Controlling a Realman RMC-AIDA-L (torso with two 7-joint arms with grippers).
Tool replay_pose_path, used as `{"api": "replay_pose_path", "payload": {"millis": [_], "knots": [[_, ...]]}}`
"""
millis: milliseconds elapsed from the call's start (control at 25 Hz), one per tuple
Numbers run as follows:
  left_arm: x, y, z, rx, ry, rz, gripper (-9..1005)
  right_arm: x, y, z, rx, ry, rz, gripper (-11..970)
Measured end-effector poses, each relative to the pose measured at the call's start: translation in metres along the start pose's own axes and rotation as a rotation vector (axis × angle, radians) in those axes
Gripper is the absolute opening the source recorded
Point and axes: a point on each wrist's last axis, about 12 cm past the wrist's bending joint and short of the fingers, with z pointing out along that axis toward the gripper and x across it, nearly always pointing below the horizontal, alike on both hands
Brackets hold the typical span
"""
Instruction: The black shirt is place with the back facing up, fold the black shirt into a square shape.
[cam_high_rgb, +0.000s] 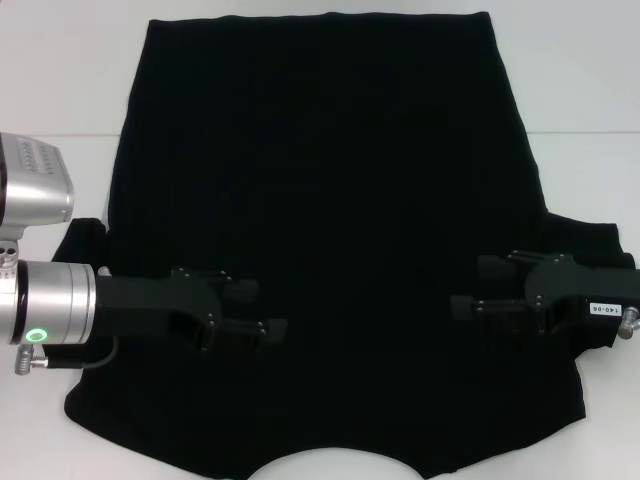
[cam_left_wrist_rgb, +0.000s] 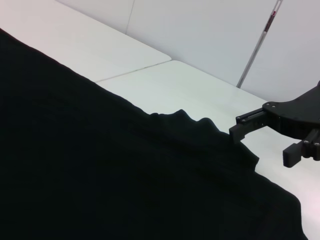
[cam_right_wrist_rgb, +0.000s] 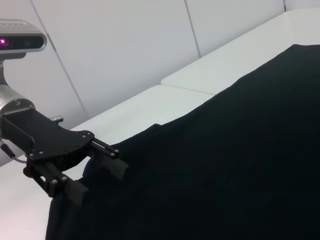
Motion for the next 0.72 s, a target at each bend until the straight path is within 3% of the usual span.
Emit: {"api": "replay_pose_path", "payload": {"millis": [560, 720], "knots": [[-0.0002, 0.0, -0.0003, 0.0, -0.001, -0.009, 788, 0.0015, 0.0, -0.001, 0.003, -0.001, 0.005, 941], [-0.0004, 0.0022, -0.0054, -0.014, -0.019, -0.038, 788, -0.0009, -0.0022, -0.0033, 0.015, -0.007, 0.051, 939]]}}
